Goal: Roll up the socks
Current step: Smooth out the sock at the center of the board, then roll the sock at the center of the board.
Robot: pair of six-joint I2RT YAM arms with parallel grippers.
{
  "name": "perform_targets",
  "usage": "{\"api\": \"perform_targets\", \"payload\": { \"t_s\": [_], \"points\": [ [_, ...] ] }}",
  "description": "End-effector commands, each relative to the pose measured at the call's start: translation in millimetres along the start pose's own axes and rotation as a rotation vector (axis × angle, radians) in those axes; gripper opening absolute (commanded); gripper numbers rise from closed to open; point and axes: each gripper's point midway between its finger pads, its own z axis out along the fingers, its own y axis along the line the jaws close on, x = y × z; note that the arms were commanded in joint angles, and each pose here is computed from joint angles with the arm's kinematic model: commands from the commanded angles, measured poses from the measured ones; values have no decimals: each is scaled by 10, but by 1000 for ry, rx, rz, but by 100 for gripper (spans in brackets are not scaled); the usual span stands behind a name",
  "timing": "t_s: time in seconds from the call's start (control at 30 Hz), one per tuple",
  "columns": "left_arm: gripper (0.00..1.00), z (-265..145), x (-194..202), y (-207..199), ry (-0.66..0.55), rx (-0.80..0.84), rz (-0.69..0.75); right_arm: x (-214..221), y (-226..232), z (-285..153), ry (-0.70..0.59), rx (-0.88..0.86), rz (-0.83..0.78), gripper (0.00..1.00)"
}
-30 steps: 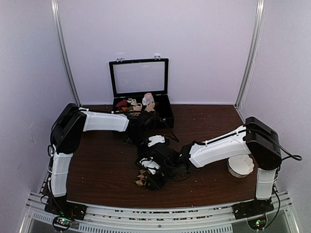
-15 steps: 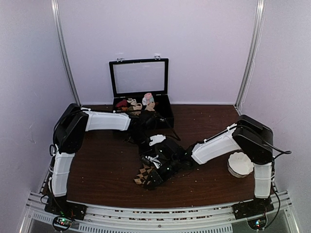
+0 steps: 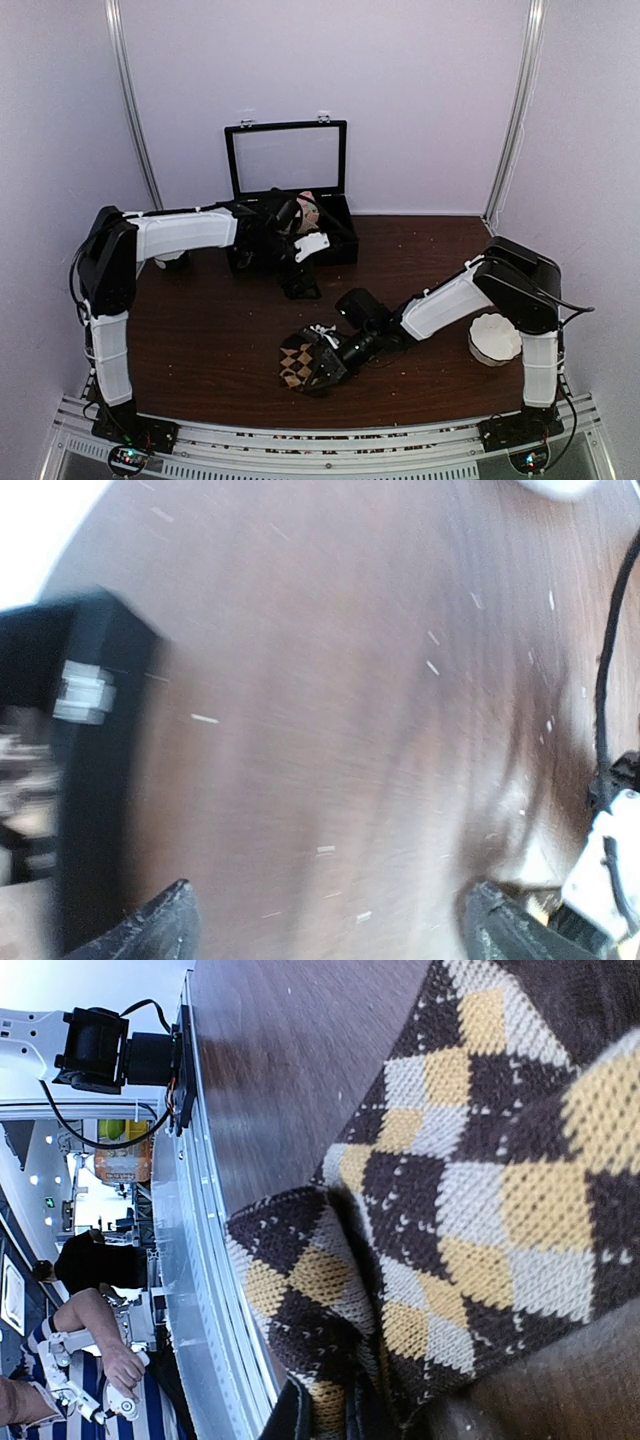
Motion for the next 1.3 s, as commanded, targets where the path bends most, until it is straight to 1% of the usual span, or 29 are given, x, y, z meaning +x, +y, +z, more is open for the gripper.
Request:
{"api": "perform_targets", "payload": {
  "t_s": [0.0, 0.1, 0.2, 0.27, 0.37, 0.43, 0.5, 0.63, 0.8, 0.93, 1.0, 1.07, 1.17, 1.2, 1.23, 1.27],
  "points": [
    [95, -562, -246, 188, -137, -78, 55, 1291, -1095, -105, 274, 403, 468, 0],
    [90, -737, -122, -185, -156, 18, 131, 1240, -1064, -98, 262, 396, 473, 0],
    [79, -797, 125, -701, -147, 150, 188, 1139, -1026, -67, 243, 382, 469, 0],
    [75, -758, 318, -1039, -120, 208, 237, 1062, -1006, -39, 219, 368, 474, 0],
    [70, -600, 555, -1507, -33, 257, 334, 940, -963, 20, 175, 329, 491, 0],
    [68, -477, 653, -1751, 13, 286, 391, 820, -909, 63, 133, 290, 501, 0],
    [67, -358, 714, -1891, 51, 300, 429, 729, -881, 79, 107, 279, 503, 0],
    [65, -180, 740, -1986, 97, 314, 458, 607, -823, 93, 65, 255, 508, 0],
    [56, 51, 805, -1942, 168, 268, 485, 549, -792, 105, 39, 246, 502, 0],
    [44, 142, 913, -1868, 217, 234, 482, 524, -798, 105, 13, 238, 510, 0],
    [34, 162, 948, -1839, 234, 220, 483, 505, -801, 108, 3, 239, 510, 0],
    [23, 185, 990, -1825, 252, 216, 481, 455, -788, 99, -19, 237, 506, 0],
    [12, 234, 1085, -1819, 282, 218, 478, 295, -726, 60, -85, 232, 480, 0],
    [8, 256, 1118, -1813, 292, 218, 479, 237, -710, 41, -111, 232, 471, 1],
    [2, 277, 1149, -1794, 303, 216, 477, 202, -700, 24, -132, 232, 460, 8],
    [0, 290, 1177, -1773, 310, 216, 472, 166, -699, 3, -152, 240, 450, 21]
  ]
}}
